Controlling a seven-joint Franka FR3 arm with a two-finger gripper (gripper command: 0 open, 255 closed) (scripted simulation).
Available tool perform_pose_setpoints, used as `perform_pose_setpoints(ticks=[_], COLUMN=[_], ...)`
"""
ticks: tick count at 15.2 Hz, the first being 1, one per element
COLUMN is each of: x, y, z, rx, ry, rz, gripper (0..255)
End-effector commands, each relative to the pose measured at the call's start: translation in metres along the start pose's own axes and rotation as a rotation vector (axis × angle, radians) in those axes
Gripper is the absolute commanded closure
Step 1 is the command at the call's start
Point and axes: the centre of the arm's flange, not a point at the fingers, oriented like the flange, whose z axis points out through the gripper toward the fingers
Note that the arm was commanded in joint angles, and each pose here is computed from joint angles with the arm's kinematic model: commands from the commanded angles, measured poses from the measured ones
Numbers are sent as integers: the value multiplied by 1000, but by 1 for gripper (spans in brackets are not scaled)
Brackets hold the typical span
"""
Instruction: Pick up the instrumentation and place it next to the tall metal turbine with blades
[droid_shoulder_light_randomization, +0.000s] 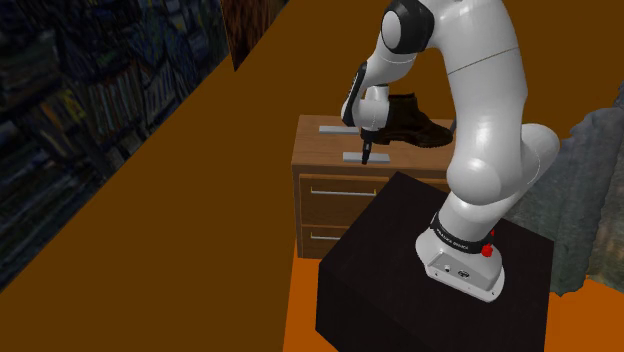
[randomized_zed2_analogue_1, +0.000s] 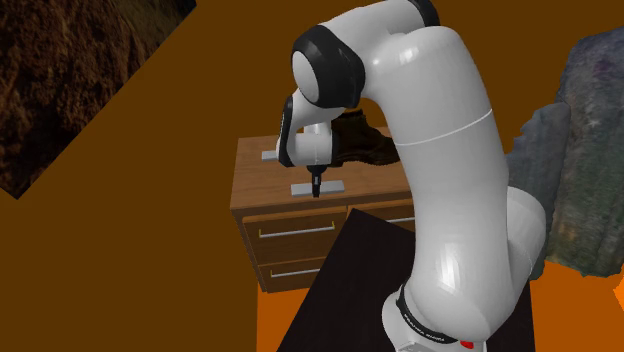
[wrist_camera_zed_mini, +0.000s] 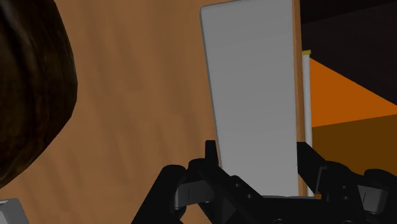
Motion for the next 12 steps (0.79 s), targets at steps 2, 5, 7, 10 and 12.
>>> perform_pose_setpoints(ticks=[2,5,7,10,12], x=[0,0,0,0,0], y=[0,-1,-1,-1,-1], z=[-10,-26,-36,-52,-63], rx=[1,1,1,1,1], ry=[-1,-1,-1,-1,-1], rz=[1,1,1,1,1], gripper=[255,255,255,255,255])
